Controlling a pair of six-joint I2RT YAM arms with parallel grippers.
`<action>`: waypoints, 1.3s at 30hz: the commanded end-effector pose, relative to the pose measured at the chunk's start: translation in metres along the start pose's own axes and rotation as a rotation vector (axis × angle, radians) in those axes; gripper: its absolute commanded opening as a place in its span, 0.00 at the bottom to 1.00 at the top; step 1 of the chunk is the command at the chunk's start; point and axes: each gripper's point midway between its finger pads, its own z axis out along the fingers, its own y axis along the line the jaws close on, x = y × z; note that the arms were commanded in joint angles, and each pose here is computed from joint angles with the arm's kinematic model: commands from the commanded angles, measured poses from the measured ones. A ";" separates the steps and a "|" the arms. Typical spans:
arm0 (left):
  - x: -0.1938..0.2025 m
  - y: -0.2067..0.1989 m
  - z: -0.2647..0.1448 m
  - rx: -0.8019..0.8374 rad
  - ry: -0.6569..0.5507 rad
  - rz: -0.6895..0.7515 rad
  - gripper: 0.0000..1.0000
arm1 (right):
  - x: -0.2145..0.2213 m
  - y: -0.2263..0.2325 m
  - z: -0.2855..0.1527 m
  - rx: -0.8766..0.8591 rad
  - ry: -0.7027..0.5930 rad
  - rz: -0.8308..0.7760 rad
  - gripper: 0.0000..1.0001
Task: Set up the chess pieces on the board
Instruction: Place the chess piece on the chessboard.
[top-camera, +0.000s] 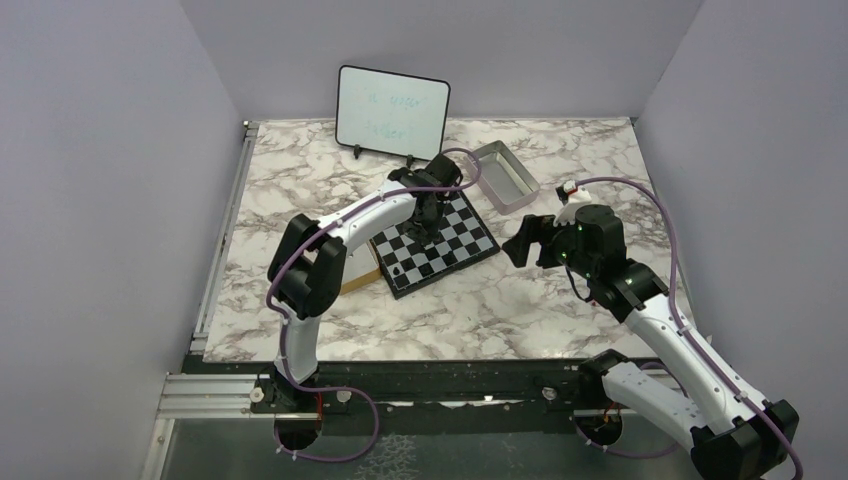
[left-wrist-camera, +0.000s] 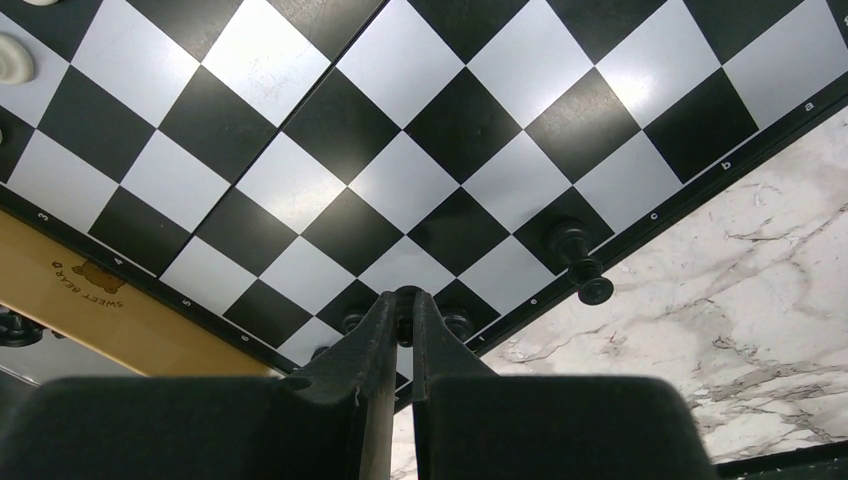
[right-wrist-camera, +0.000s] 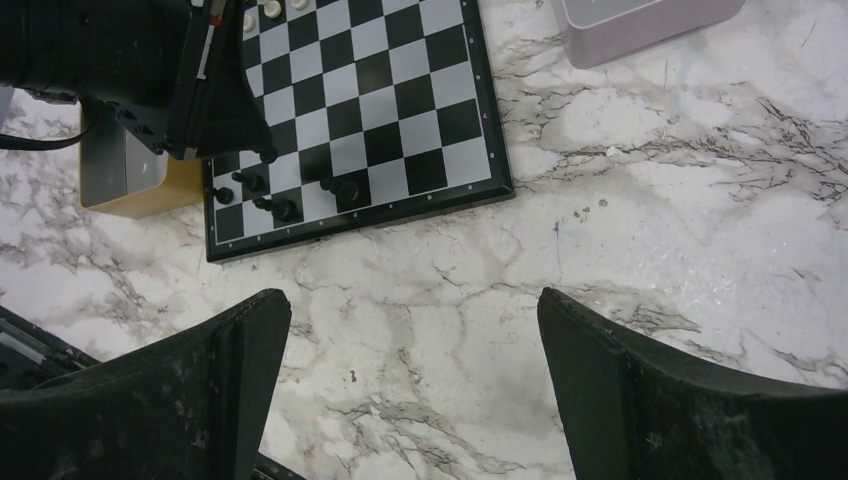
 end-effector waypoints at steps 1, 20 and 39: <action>0.002 0.002 0.005 -0.027 0.008 0.009 0.09 | -0.004 -0.002 0.000 0.007 -0.023 0.006 1.00; 0.020 0.003 0.019 -0.029 0.041 0.013 0.09 | -0.004 -0.004 -0.001 0.013 -0.024 0.000 1.00; 0.019 0.003 0.022 -0.028 0.024 0.017 0.08 | -0.004 -0.003 0.001 0.013 -0.021 0.003 1.00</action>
